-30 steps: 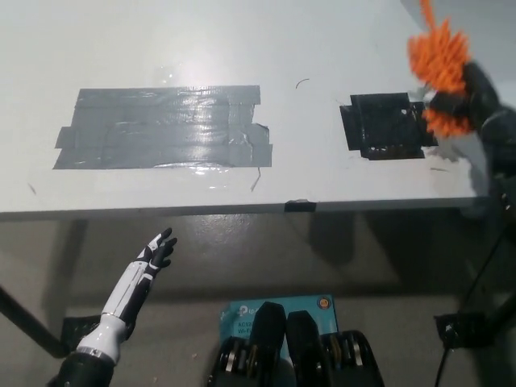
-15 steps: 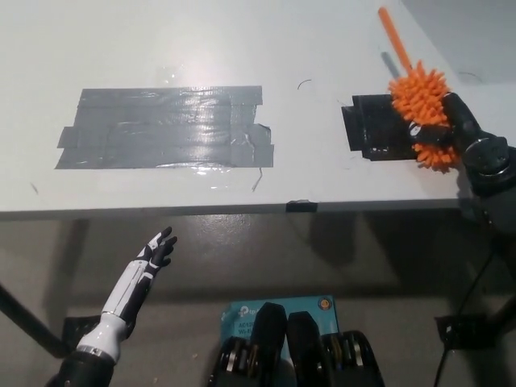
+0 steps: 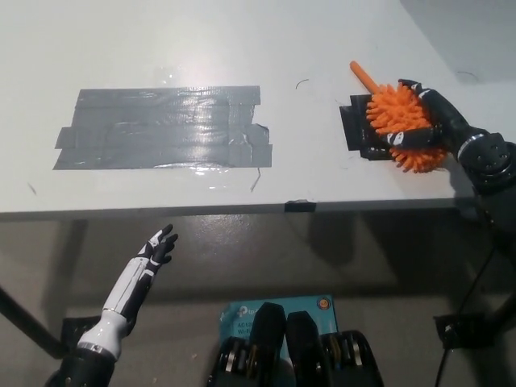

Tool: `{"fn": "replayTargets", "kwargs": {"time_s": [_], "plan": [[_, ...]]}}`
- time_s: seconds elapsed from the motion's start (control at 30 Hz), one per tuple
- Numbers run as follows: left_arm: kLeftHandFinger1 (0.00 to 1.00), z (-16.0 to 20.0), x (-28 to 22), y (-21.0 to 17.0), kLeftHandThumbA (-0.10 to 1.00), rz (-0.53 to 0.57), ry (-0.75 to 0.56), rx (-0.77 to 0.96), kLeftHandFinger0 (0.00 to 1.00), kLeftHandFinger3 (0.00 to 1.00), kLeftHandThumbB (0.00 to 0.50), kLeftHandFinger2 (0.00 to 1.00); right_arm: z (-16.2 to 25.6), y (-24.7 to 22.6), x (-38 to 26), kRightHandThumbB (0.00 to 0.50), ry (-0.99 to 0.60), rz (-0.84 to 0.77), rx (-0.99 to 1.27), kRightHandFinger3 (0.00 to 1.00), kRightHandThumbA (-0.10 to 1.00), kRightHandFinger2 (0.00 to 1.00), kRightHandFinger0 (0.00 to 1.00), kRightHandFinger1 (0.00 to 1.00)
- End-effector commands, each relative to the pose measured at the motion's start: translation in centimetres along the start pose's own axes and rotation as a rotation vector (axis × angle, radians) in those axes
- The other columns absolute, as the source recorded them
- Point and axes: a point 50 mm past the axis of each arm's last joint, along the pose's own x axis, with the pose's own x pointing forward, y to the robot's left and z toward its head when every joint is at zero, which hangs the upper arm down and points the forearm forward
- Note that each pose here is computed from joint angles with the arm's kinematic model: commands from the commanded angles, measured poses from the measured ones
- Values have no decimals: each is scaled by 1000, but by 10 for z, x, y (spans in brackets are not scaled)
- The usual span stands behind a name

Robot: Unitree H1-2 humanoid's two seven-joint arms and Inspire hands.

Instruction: A person hands an oraange duster to the robot and the robot grabs it with its right hand and places it on the black marked spot infron tof it on the desk

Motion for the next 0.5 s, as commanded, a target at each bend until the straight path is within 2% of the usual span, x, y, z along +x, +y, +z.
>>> {"fn": "replayTargets", "kwargs": {"time_s": [0.0, 0.07, 0.17, 0.2, 0.27, 0.47], "plan": [[1000, 14, 8, 7, 1000, -10, -46, 38, 1000, 1000, 195, 1000, 30, -23, -2, 418, -122, -49, -53, 1000, 822, 1000, 1000, 1000], [1000, 14, 8, 7, 1000, -11, -47, 45, 1000, 1000, 196, 1000, 33, -26, -5, 420, -143, -59, -55, 1000, 831, 1000, 1000, 1000], [1000, 17, 12, 8, 1000, -8, -48, 55, 1000, 1000, 203, 1000, 55, -39, -19, 380, -225, -99, -85, 1000, 832, 1000, 1000, 1000], [1000, 18, 13, 8, 1000, -8, -49, 56, 1000, 1000, 203, 1000, 58, -41, -21, 380, -235, -103, -84, 1000, 832, 1000, 1000, 1000], [1000, 19, 15, 8, 1000, -8, -54, 63, 1000, 1000, 199, 1000, 79, -54, -38, 411, -313, -141, -90, 1000, 905, 1000, 1000, 1000], [1000, 21, 17, 7, 1000, -7, -56, 64, 1000, 1000, 211, 1000, 130, -80, -93, 400, -530, -221, -104, 1000, 936, 1000, 1000, 1000]]}}
